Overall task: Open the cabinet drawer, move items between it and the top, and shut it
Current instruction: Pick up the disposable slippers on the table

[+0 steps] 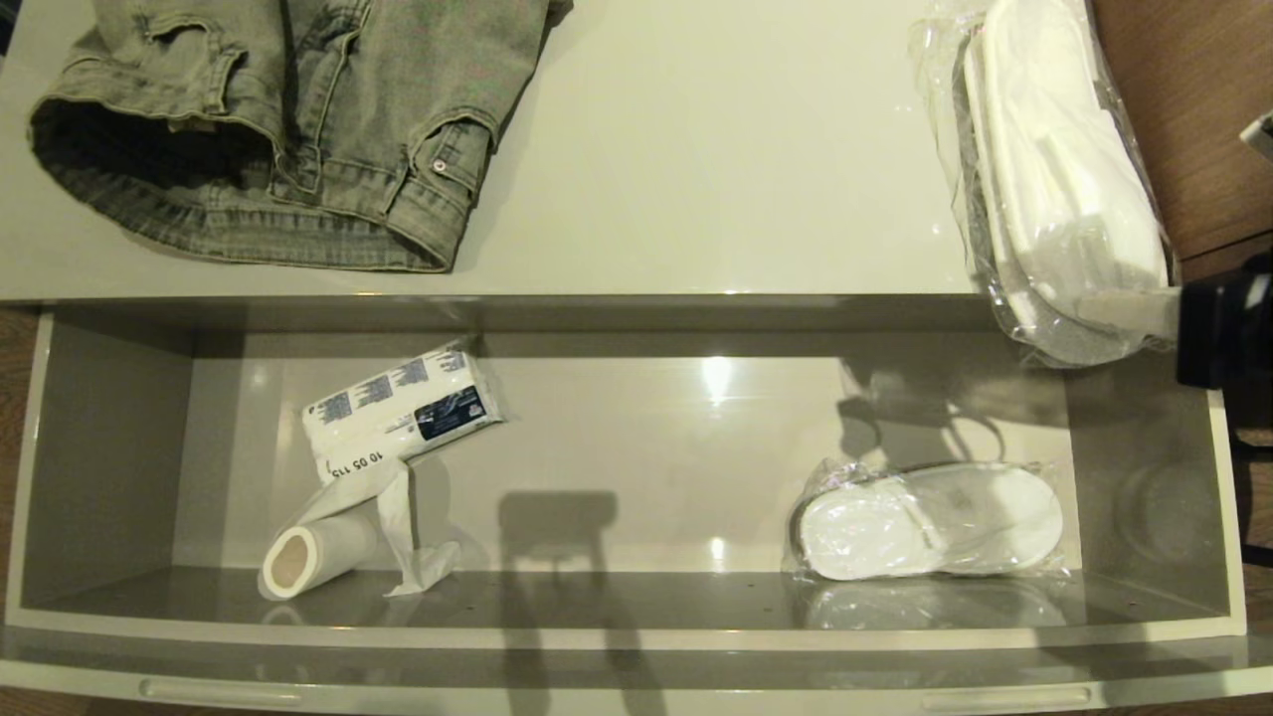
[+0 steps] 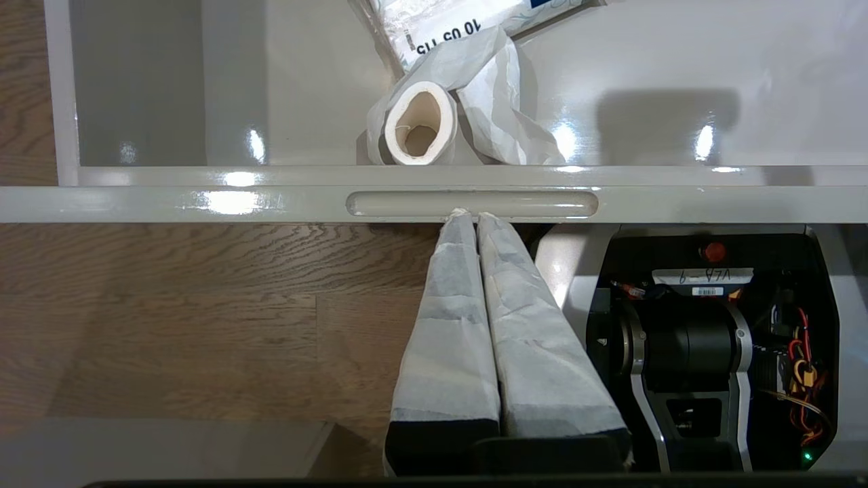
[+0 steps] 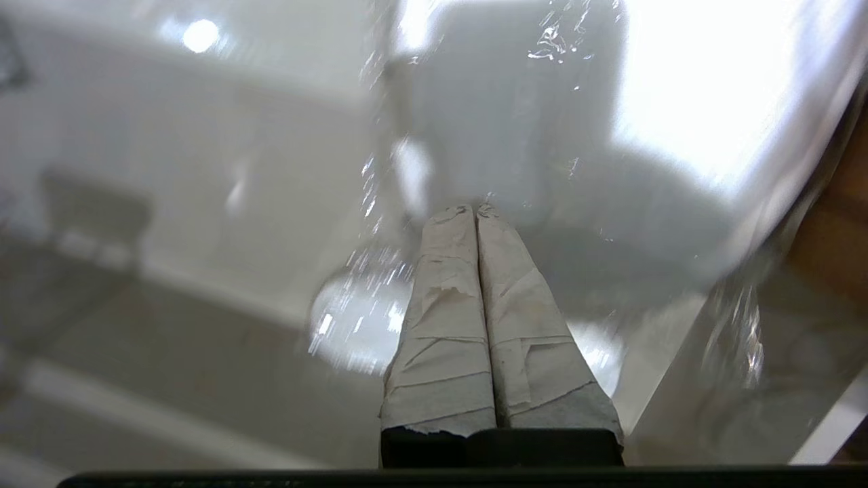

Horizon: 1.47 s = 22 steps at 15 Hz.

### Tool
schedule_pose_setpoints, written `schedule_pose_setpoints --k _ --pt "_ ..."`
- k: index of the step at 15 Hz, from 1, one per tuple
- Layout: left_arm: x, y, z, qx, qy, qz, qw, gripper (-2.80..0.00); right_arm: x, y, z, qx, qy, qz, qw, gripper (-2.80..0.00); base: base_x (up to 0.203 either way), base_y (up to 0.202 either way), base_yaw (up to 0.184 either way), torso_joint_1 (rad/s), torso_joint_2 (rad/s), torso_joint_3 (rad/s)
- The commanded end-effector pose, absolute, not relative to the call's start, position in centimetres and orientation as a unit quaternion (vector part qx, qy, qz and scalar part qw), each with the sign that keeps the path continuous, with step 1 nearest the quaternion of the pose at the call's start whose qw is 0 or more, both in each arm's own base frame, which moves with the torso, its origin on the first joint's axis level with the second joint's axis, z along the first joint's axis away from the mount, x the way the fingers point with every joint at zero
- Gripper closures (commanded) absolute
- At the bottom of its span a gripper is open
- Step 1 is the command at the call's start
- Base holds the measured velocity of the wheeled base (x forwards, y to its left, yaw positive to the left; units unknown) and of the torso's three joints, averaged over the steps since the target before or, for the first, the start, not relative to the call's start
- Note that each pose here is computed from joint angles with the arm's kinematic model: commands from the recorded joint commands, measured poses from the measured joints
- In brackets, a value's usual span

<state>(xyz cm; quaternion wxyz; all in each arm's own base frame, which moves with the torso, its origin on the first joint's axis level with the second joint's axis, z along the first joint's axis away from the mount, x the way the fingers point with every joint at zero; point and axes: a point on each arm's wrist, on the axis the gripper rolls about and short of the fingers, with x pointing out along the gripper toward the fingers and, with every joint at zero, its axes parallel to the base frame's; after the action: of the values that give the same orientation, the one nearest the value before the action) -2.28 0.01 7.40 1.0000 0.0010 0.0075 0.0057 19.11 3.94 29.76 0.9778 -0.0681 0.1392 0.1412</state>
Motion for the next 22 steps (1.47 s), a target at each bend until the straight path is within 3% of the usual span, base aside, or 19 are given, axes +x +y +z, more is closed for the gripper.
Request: schedule_pose_setpoints --k 1,3,4,13,16,22 --pt "-2.3 0.0 7.4 0.002 0.008 0.006 1.0 0.0 21.9 5.7 28.9 -0.068 0.089 0.076 0.991 0.0 0.0 0.0 0.0 0.0 0.0 0.0" --pt "-2.3 0.0 7.4 0.002 0.008 0.006 1.0 0.0 21.5 7.5 28.7 -0.064 0.058 0.056 0.995 0.0 0.0 0.0 0.0 0.0 0.0 0.0" --pt "-2.3 0.0 7.4 0.001 0.008 0.006 1.0 0.0 20.7 8.3 29.1 -0.065 0.049 0.062 0.995 -2.8 0.0 0.0 0.0 0.0 0.0 0.0" --pt "-2.3 0.0 7.4 0.001 0.008 0.006 1.0 0.0 17.6 8.0 31.1 -0.086 0.023 0.054 0.995 -2.8 0.0 0.0 0.0 0.0 0.0 0.0" --pt "-2.3 0.0 7.4 0.001 0.008 0.006 1.0 0.0 20.9 8.6 28.6 -0.084 0.05 -0.005 0.995 -2.8 0.0 0.0 0.0 0.0 0.0 0.0" --pt "-2.3 0.0 7.4 0.002 0.008 0.006 1.0 0.0 27.7 10.2 23.4 -0.048 -0.002 -0.123 0.991 -2.8 0.0 0.0 0.0 0.0 0.0 0.0"
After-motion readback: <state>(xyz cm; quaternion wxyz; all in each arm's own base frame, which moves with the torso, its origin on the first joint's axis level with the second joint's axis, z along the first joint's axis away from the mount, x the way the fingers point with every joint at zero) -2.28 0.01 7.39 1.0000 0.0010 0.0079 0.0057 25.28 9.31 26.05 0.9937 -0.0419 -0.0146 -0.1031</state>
